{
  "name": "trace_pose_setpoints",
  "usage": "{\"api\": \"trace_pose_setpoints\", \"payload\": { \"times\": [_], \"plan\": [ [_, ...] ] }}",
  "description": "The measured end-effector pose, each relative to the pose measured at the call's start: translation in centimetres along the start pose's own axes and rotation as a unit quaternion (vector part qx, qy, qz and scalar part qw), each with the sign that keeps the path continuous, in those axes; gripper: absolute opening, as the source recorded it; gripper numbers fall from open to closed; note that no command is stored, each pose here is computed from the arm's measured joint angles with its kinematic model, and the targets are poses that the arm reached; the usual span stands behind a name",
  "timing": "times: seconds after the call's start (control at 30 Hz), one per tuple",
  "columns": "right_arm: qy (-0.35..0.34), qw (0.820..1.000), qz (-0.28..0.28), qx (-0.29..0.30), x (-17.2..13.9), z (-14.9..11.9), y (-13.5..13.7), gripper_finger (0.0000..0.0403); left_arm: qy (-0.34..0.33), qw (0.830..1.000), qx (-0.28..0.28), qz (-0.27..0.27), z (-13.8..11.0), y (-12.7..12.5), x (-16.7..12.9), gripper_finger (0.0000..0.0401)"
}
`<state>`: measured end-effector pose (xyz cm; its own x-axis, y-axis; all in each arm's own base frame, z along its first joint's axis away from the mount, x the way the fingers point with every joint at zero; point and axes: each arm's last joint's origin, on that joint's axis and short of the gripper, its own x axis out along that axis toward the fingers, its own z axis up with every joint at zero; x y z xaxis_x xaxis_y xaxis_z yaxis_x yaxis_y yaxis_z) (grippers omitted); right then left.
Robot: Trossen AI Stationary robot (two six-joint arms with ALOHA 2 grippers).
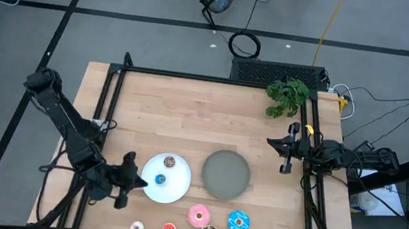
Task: Pick & Place donuts
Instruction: Put the small white donut on the white plate
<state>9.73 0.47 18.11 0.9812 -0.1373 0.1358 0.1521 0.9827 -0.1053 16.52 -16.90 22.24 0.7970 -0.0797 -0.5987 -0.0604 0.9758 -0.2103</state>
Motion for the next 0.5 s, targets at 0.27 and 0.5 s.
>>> {"api": "trace_pose_setpoints", "payload": {
  "times": [0.27, 0.5],
  "plan": [
    [0.013, 1.000, 0.004, -0.004, 0.1, -0.2, 0.1, 0.0000, -0.021, 0.998, 0.055, -0.008, -0.6, -1.3, 1.8, 0.0004],
    [0.020, 1.000, 0.003, -0.007, 0.2, -0.4, 0.1, 0.0000, -0.036, 0.995, 0.092, -0.005, -0.9, -1.9, 2.8, 0.0009]
  ]
}}
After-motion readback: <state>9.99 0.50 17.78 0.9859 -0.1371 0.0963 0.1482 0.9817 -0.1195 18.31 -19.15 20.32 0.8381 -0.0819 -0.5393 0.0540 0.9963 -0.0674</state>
